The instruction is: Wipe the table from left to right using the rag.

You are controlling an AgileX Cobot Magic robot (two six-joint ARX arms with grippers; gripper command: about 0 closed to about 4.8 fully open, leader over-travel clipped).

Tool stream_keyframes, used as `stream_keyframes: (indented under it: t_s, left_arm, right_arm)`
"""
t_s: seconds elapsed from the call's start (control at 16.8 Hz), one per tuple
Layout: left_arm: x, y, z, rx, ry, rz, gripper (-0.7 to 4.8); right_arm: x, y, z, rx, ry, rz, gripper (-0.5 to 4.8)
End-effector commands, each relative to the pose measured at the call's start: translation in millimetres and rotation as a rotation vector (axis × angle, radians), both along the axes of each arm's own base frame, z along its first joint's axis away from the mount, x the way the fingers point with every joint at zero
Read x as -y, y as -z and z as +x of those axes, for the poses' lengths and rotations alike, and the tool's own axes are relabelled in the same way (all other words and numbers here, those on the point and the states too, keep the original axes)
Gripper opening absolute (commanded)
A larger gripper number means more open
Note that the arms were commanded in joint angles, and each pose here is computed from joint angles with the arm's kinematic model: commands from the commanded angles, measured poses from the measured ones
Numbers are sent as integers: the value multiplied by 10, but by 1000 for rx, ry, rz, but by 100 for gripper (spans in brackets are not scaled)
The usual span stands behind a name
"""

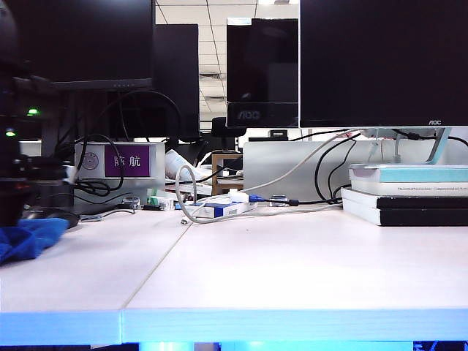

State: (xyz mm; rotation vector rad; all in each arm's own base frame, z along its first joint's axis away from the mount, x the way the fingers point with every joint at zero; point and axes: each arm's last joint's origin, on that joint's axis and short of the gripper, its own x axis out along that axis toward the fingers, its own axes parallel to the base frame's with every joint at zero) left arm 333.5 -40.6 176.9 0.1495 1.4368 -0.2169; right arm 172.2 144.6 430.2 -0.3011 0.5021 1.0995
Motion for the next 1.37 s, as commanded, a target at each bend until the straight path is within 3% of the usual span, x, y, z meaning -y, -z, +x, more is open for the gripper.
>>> stream_keyframes:
  t_s: [0.06,0.42,0.66,0.95,1.37]
  left_arm:
    - [317,136,-108,-88,131,-57,-6]
    - [872,134,-284,-103,305,-93,-6]
    - [1205,133,-425,-91,409,-93,-6]
    - [1432,122,-487,-49,450,-148,-6]
    - [1603,174,-509,-47,457,-162,-6]
  right_arm:
    - [39,-19,-35,9,40,-27,-4]
    - [98,-49,-91,32,81,-45,-4]
    - [151,18,-134,-18,124,-131,-4]
    - [245,126,-187,-70,231,-310,-4]
    - [271,156,-209,-109,262,-343,-4]
